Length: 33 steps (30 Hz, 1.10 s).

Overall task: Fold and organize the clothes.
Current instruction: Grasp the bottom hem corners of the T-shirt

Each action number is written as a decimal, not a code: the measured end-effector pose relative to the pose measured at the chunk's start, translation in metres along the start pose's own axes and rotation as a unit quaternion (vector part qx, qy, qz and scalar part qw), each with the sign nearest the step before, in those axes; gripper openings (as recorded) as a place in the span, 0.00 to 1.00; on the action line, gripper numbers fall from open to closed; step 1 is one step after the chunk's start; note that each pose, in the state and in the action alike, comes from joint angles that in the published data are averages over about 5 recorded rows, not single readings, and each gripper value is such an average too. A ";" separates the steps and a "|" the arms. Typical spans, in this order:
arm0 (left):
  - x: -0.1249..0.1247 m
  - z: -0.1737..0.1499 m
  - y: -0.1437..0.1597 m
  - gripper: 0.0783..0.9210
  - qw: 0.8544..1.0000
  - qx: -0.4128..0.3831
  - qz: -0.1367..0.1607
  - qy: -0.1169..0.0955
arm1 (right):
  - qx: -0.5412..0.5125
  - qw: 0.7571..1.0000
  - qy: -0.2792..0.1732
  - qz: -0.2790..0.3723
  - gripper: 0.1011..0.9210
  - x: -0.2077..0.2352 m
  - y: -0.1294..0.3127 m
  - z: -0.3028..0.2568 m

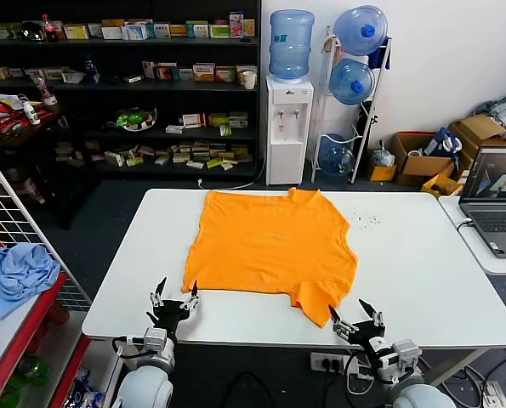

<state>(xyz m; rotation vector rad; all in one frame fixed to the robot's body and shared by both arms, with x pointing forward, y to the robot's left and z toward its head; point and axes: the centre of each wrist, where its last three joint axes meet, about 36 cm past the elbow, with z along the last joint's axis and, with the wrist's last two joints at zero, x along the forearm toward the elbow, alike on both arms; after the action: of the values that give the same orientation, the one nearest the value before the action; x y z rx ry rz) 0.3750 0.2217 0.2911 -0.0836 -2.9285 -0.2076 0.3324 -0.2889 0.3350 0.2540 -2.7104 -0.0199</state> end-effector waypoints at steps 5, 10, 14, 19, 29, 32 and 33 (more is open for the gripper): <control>-0.002 -0.006 0.000 0.88 1.000 0.004 0.007 0.005 | -0.010 1.000 0.006 0.005 0.88 -0.005 0.003 0.001; -0.006 -0.010 -0.002 0.88 1.000 0.012 0.010 0.020 | -0.020 1.000 0.014 0.010 0.88 -0.012 0.005 0.002; -0.010 -0.011 -0.001 0.88 0.999 0.020 0.012 0.031 | -0.030 0.999 0.020 0.012 0.88 -0.019 0.008 0.002; -0.017 -0.010 0.002 0.88 0.999 0.029 0.012 0.044 | -0.041 0.999 0.028 0.012 0.88 -0.027 0.013 0.001; -0.031 -0.006 0.008 0.78 0.997 0.037 0.004 0.068 | -0.058 0.998 0.035 0.003 0.70 -0.042 0.024 -0.004; -0.034 -0.006 0.009 0.68 0.996 0.040 0.002 0.074 | -0.061 0.998 0.034 0.003 0.59 -0.045 0.026 -0.006; -0.034 -0.005 0.009 0.64 0.996 0.040 0.002 0.075 | -0.062 0.997 0.034 0.003 0.56 -0.047 0.027 -0.006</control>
<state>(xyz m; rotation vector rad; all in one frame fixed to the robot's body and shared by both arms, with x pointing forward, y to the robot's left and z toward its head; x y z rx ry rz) 0.4103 0.2285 0.2904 -0.0586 -2.7826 -0.0904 0.3721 -0.2538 0.3233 0.2050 -2.6301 -0.1751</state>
